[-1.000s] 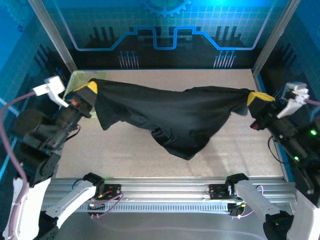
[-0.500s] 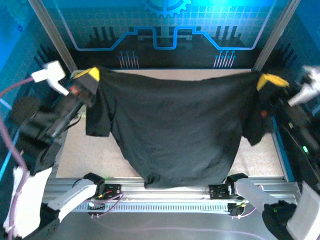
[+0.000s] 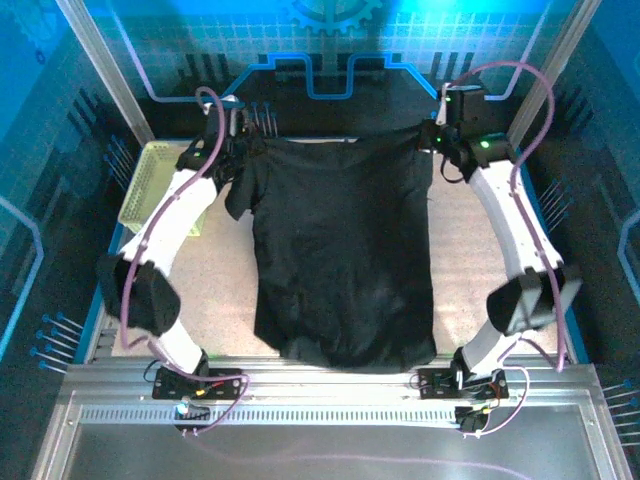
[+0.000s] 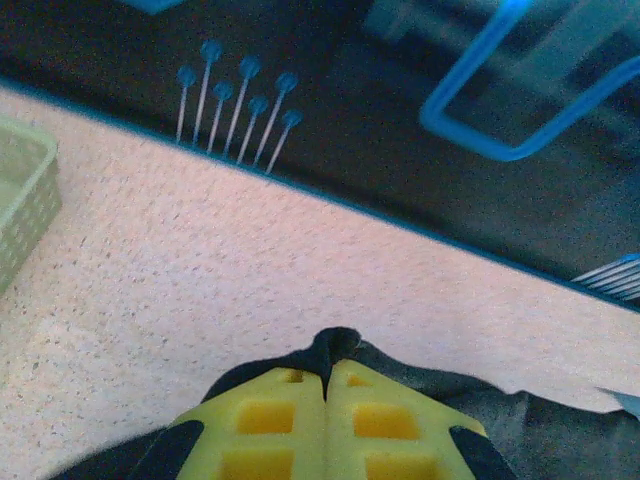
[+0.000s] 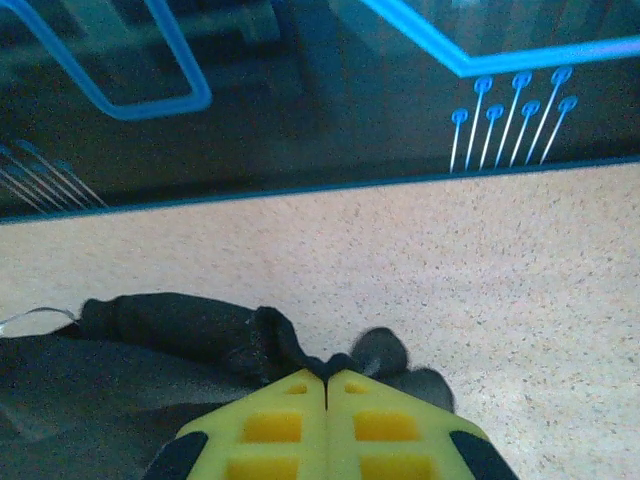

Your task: Fold the inside-out t-shirt

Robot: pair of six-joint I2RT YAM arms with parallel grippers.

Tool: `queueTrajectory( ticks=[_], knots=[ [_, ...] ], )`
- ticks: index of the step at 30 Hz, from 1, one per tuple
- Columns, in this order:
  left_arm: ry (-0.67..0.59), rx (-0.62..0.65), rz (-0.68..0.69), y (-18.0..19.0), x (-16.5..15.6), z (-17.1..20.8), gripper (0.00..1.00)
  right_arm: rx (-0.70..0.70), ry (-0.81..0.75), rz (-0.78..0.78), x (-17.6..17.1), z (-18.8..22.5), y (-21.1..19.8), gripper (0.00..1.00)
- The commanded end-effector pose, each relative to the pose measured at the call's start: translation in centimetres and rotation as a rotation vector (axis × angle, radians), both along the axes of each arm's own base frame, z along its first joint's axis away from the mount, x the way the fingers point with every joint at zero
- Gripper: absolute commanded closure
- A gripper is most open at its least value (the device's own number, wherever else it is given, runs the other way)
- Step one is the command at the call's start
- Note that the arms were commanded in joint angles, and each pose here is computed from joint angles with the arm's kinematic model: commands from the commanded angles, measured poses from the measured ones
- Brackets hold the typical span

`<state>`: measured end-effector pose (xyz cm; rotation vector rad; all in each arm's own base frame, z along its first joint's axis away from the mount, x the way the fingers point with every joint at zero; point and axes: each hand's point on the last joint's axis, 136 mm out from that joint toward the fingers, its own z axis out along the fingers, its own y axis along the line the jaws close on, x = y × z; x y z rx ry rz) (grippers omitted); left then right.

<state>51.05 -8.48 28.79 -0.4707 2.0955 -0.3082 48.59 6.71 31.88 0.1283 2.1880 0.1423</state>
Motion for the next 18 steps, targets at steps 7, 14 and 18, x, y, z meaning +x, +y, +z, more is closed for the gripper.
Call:
queueTrajectory(
  ticks=[7, 14, 18],
  knots=[
    [0.179, -0.094, 0.009, 1.0, 9.8, -7.4, 0.60, -0.053, 0.063, -0.130, 10.8, -6.3, -2.7, 0.45],
    [0.242, -0.065, 0.130, 5.4, 9.2, -5.0, 0.15, -0.101, 0.095, -0.140, 11.0, -3.8, -3.6, 0.18],
    [0.309, -0.046, 0.099, 4.3, 4.8, -4.7, 0.13, -0.076, 0.129, -0.107, 7.0, -3.0, -2.4, 0.18]
  ],
)
